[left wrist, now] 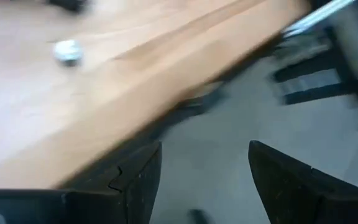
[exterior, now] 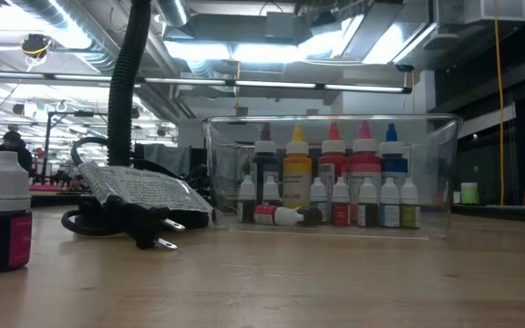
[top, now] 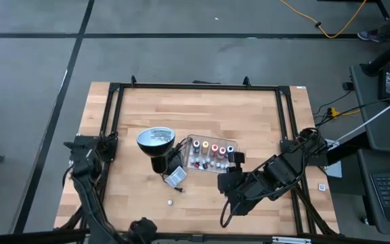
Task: Pick & Place food coloring
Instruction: Put the small red food coloring bottle into the transparent bin
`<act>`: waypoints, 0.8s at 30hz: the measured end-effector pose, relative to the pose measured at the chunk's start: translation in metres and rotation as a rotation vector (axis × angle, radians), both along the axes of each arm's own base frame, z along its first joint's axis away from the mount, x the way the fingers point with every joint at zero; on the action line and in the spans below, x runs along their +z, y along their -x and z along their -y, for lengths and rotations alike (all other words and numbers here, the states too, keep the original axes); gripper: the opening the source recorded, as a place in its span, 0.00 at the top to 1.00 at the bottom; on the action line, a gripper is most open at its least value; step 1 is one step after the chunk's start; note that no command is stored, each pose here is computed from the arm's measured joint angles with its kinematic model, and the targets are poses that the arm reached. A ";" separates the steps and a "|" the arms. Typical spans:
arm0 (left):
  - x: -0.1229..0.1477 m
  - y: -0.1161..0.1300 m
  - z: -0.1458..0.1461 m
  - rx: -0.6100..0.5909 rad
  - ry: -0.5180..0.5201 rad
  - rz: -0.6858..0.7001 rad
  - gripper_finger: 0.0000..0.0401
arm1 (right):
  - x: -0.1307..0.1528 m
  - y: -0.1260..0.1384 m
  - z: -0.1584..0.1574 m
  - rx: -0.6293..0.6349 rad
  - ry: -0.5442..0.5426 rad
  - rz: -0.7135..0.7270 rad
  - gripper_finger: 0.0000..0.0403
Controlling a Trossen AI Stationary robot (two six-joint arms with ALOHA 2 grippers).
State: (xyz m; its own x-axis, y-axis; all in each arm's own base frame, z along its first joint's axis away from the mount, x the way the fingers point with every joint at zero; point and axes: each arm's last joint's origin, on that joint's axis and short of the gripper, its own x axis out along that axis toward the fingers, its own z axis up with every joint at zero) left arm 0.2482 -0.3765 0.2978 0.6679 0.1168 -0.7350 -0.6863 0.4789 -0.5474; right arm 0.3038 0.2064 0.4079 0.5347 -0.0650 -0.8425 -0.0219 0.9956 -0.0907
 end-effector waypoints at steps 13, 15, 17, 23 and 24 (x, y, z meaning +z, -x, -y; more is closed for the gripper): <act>-0.110 -0.008 0.011 -0.069 -0.413 -0.333 0.42 | 0.001 -0.001 0.001 -0.006 0.059 0.035 0.71; -0.123 -0.009 0.012 -0.067 -0.448 -0.340 0.42 | 0.001 -0.001 0.001 -0.006 0.057 0.039 0.71; -0.134 -0.010 0.013 -0.063 -0.491 -0.325 0.42 | 0.002 -0.002 0.001 -0.010 0.056 0.053 0.71; -0.167 -0.018 0.012 -0.003 -0.568 -0.288 0.42 | 0.003 -0.004 0.000 -0.018 0.057 0.080 0.71; -0.172 -0.020 0.011 0.010 -0.576 -0.282 0.42 | 0.003 -0.004 0.000 -0.018 0.055 0.082 0.71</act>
